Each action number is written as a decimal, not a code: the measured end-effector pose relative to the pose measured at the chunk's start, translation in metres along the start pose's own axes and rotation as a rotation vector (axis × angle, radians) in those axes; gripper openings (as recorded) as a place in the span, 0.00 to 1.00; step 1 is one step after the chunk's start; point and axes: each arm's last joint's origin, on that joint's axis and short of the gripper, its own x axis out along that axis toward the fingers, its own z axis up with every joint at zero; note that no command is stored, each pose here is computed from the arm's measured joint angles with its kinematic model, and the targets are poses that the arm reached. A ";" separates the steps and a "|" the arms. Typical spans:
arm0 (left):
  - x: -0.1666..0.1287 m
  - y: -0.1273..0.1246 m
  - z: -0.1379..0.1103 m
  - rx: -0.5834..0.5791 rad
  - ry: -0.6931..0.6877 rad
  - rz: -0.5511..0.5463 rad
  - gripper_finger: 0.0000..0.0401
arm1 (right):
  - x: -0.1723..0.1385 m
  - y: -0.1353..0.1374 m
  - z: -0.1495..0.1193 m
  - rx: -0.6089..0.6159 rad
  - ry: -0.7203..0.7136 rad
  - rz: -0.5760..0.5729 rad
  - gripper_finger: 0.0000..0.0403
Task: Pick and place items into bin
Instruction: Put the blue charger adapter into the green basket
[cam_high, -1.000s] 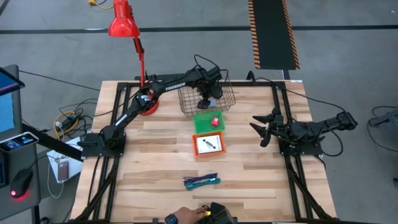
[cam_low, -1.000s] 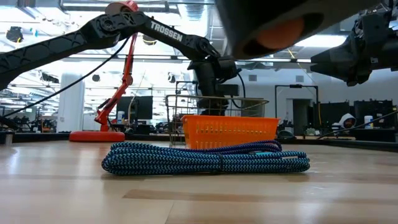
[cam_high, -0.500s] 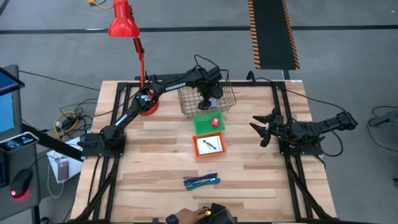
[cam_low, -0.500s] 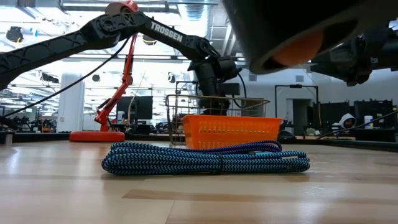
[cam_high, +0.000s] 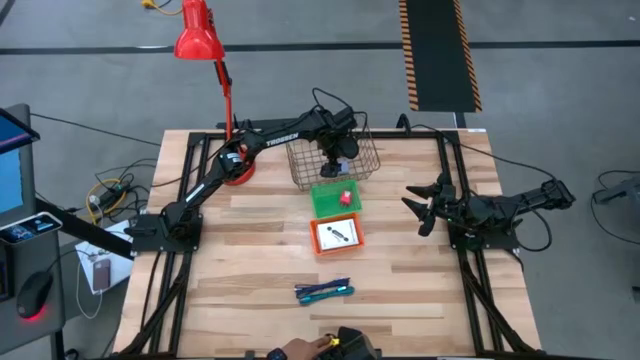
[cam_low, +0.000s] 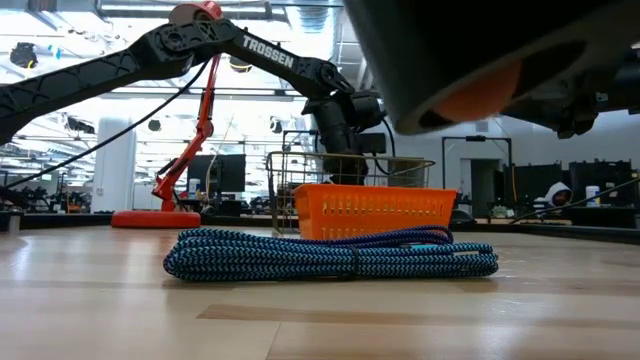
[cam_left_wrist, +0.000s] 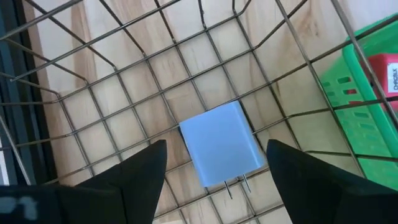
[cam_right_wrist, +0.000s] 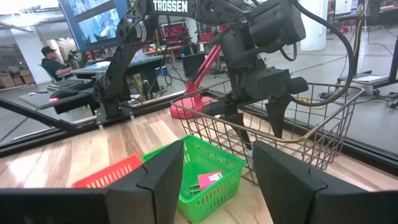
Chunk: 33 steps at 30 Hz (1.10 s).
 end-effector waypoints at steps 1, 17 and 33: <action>0.000 0.000 0.000 -0.002 0.000 0.000 0.66 | 0.000 0.000 0.000 0.000 0.000 0.000 0.46; 0.024 0.004 -0.008 -0.056 0.021 -0.008 0.66 | 0.000 0.000 0.000 -0.001 0.001 0.002 0.46; 0.023 0.003 -0.009 -0.040 0.043 0.000 0.42 | 0.000 0.000 0.000 -0.002 0.002 0.000 0.46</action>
